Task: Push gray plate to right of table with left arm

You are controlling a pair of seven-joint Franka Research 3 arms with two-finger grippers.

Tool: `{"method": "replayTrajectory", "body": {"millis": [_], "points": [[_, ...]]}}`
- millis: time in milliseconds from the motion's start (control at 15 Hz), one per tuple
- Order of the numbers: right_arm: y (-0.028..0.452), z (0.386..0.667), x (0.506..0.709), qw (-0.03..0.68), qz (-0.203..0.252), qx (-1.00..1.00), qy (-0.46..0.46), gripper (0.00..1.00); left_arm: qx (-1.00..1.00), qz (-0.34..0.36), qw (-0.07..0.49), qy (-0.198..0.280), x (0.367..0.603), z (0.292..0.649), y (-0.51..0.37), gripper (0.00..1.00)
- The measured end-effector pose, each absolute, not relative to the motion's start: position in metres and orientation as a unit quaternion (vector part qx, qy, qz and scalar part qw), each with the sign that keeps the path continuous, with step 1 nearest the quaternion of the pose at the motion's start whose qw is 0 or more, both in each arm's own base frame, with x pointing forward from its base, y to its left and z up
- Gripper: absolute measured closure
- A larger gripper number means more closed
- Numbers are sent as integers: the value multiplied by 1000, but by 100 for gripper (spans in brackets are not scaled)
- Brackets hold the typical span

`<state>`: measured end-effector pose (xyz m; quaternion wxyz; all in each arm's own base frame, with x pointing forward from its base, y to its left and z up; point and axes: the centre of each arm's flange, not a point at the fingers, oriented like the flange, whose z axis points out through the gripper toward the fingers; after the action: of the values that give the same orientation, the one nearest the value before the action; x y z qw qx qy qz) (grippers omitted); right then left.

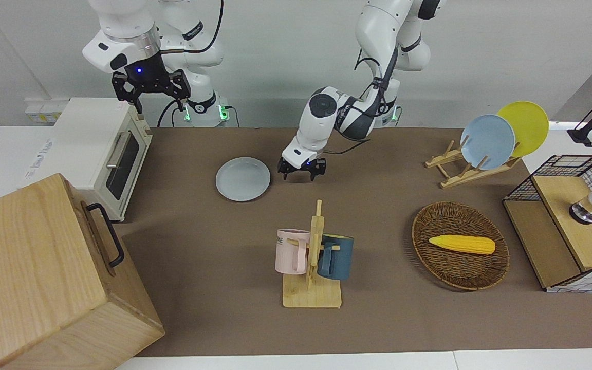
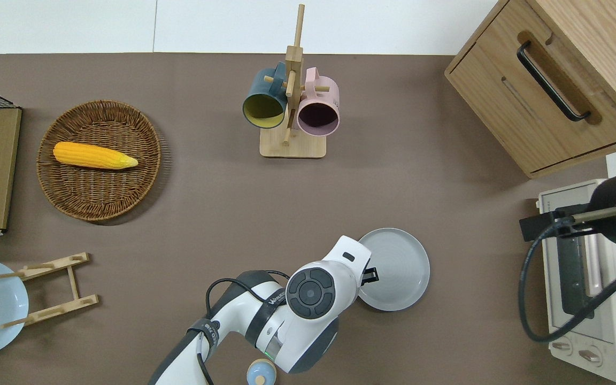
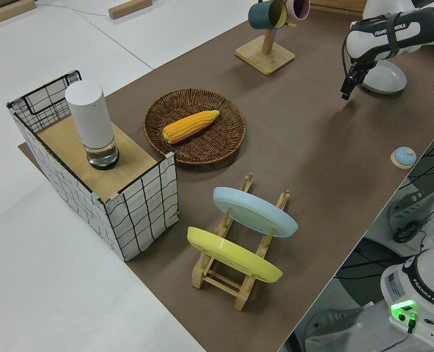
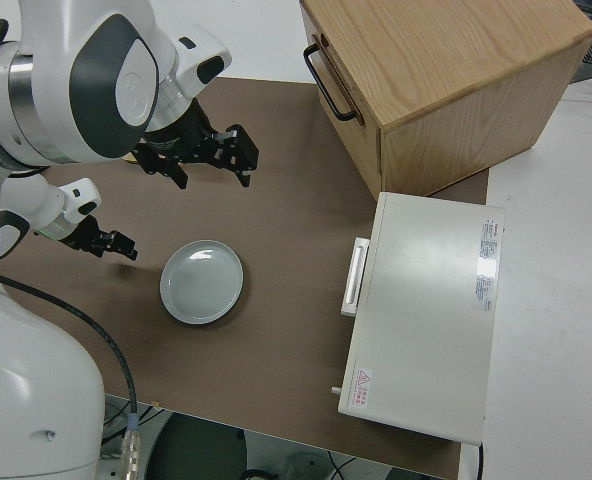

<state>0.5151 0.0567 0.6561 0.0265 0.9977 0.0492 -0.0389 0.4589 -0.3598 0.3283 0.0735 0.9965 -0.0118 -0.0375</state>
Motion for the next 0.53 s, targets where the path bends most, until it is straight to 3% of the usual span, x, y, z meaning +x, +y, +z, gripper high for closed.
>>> {"method": "replayTrajectory", "body": {"millis": [333, 533], "points": [[57, 656, 515, 27, -39, 998, 49, 0, 997, -32, 55, -40, 503, 383, -258, 0], [57, 656, 515, 27, -39, 998, 49, 0, 998, -26, 41, -47, 506, 420, -216, 0]]}}
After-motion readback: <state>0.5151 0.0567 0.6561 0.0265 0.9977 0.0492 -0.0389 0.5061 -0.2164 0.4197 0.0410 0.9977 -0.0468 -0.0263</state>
